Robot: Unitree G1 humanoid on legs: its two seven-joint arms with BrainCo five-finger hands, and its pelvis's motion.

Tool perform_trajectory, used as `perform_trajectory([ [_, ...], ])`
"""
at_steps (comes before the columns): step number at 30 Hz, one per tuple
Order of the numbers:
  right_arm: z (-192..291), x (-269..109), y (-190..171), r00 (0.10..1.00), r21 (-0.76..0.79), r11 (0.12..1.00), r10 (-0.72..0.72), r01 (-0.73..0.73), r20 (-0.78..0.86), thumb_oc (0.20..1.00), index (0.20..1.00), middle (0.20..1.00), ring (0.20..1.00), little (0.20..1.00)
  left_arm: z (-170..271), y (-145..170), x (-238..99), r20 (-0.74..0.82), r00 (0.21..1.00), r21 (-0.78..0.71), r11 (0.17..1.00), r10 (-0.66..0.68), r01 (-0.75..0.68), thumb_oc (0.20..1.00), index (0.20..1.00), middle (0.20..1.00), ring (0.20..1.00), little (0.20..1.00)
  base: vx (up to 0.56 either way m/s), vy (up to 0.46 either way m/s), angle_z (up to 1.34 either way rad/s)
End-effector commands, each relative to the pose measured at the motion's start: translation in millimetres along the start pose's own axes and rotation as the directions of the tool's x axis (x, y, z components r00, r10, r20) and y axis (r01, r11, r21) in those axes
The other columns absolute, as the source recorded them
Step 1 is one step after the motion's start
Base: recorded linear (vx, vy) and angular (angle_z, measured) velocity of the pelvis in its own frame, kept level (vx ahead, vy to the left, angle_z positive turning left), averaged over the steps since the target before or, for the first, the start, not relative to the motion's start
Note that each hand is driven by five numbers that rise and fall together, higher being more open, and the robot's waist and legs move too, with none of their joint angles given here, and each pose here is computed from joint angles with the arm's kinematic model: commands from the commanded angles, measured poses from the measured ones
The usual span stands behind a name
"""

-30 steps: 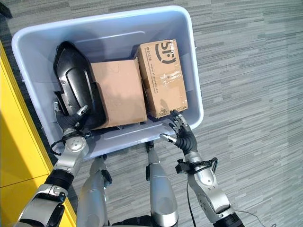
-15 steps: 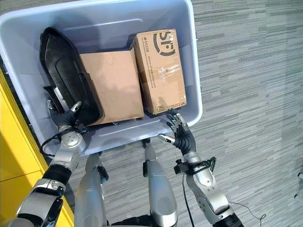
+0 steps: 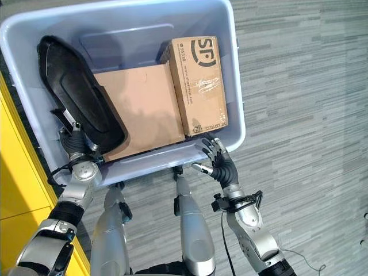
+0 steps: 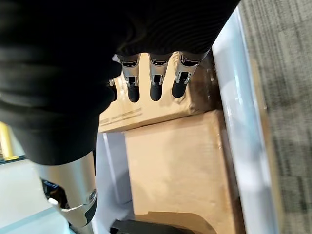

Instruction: Move parts from the plastic box to the shelf.

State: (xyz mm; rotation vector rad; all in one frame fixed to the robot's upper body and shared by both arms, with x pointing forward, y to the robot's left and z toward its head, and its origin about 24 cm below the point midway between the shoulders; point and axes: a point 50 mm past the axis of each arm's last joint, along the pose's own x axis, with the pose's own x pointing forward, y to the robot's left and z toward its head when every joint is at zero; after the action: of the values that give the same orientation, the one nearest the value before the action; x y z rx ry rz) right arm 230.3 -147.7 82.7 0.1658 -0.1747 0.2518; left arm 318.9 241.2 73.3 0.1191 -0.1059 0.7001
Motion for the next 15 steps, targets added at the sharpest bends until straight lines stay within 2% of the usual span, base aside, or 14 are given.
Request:
perform_trajectory([
  [1,14,-11,-19,0.998,-0.042,0.998,-0.049,0.051,0.049,1.0,1.0,1.0,1.0,1.0,2,13,-4,0.089,0.995,0.081,0.996,-0.034,0.027,0.2,0.2,0.2,0.2,0.2,0.0,0.0,0.0],
  [9,5,-12,-24,0.997,-0.033,0.996,-0.082,0.082,0.004,1.0,1.0,1.0,1.0,1.0,15,33,-6,0.167,0.986,0.052,0.999,-0.001,-0.008,0.2,0.2,0.2,0.2,0.2,0.02,0.026,0.01],
  [14,5,-11,-26,0.996,-0.027,0.996,-0.084,0.083,-0.005,1.0,1.0,1.0,1.0,1.0,40,43,-3,0.284,0.959,0.051,0.998,0.007,-0.022,0.2,0.2,0.2,0.2,0.2,0.0,0.009,0.05],
  [15,5,-10,-28,0.997,-0.033,0.996,-0.08,0.079,-0.007,1.0,1.0,1.0,1.0,1.0,55,47,-3,0.36,0.933,0.06,0.998,0.006,-0.029,0.2,0.2,0.2,0.2,0.2,0.01,0.009,0.04],
])
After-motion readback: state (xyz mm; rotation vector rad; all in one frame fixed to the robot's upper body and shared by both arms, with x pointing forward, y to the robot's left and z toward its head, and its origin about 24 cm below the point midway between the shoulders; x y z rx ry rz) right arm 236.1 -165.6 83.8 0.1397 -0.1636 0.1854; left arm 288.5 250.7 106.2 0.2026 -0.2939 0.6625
